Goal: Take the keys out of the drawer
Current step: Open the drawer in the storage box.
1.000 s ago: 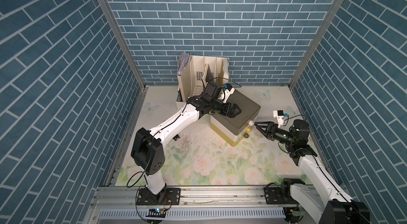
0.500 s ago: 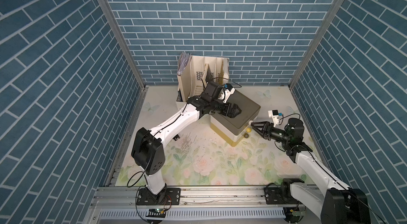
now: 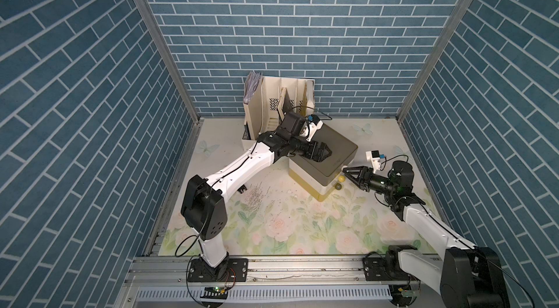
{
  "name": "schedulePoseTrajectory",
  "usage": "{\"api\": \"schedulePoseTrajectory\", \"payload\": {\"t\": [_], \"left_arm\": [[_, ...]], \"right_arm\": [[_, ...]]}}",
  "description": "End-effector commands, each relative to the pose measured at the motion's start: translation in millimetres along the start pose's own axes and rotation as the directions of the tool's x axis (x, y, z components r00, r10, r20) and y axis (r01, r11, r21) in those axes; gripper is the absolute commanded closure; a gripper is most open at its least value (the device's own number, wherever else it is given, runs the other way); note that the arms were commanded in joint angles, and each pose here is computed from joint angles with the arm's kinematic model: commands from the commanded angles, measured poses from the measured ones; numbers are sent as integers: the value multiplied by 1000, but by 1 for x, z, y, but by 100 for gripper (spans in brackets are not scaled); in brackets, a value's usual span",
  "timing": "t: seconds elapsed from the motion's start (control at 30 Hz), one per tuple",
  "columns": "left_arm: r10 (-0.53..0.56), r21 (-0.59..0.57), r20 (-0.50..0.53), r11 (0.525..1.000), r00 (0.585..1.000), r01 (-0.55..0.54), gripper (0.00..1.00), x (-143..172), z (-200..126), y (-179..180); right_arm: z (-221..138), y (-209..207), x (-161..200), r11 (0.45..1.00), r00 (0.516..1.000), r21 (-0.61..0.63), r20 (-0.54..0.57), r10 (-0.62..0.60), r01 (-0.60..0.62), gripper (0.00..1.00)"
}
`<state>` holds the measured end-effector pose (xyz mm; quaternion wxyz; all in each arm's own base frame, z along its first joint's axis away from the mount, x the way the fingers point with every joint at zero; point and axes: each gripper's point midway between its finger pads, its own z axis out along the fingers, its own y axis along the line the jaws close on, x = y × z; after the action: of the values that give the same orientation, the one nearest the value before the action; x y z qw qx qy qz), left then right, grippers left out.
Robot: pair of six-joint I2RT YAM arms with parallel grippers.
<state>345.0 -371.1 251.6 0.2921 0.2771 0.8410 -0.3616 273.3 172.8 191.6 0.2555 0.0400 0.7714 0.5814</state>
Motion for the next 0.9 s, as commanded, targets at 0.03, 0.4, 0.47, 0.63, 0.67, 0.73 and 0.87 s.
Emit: {"api": "schedulePoseTrajectory", "payload": {"t": [0.03,0.4,0.47,0.63,0.67,0.73,0.87], "left_arm": [[3,1,-37,1000,999,-3,3,7,6,1],[9,3,-42,1000,999,-9,3,9,5,0],[9,1,-44,1000,999,-9,3,9,5,1],[8,7,-45,1000,999,-8,3,10,5,-1],[9,7,-48,1000,999,-8,3,11,6,0],[9,6,-50,1000,999,-9,3,12,6,0],[8,6,-53,1000,999,-8,3,13,7,1]], "right_arm": [[1,15,-16,999,998,-20,39,-49,50,55],[5,15,-24,999,998,-15,52,-47,48,59],[5,15,-25,999,998,-12,54,-45,46,60],[8,14,-25,999,998,-15,50,-42,43,61],[9,15,-25,999,998,-17,47,-42,43,61],[11,15,-24,999,998,-18,42,-43,43,62],[12,14,-22,999,999,-17,36,-38,39,68]]}}
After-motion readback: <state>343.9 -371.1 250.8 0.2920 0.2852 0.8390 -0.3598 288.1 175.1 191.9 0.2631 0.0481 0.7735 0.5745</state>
